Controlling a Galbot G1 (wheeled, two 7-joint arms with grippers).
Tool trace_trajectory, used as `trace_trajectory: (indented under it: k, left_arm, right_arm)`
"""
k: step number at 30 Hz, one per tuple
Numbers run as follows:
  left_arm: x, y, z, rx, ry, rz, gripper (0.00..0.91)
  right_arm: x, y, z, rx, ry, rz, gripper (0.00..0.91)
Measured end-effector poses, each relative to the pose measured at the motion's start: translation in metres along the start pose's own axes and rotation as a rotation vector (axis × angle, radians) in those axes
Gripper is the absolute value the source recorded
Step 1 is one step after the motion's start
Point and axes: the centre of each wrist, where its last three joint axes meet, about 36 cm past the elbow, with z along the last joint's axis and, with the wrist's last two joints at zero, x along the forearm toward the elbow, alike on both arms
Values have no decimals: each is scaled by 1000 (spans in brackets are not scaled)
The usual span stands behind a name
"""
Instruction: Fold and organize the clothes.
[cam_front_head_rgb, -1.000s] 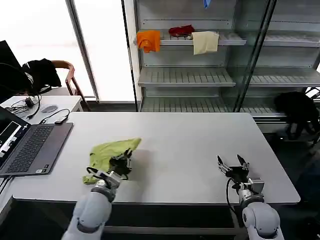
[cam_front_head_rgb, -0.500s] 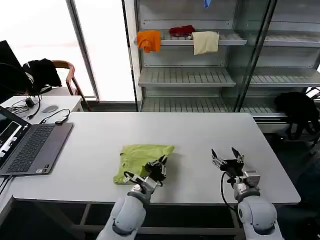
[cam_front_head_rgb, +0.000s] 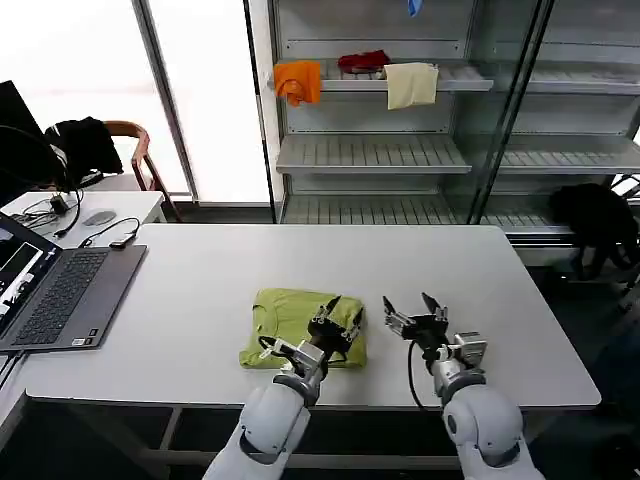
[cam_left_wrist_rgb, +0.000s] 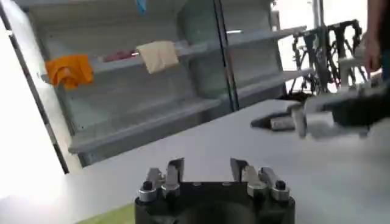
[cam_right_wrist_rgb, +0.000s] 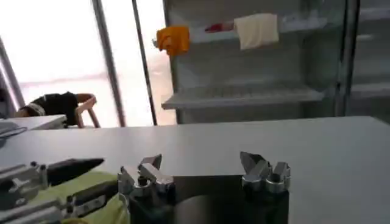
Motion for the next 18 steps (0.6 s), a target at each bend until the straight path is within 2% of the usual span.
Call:
trace_trajectory:
  k: [5,11,18]
  left_arm:
    - [15,31,-5,46,-17,-46,907]
    - [35,86,5,78,0,-146,907]
    - [62,146,17,119,18,-264,907]
  right_arm:
    - [-3,23,7,-60,39,-68,907]
    - [-8,38,21,-109,100,-96,907]
    - [-13,43,32,-134,146,-83,897]
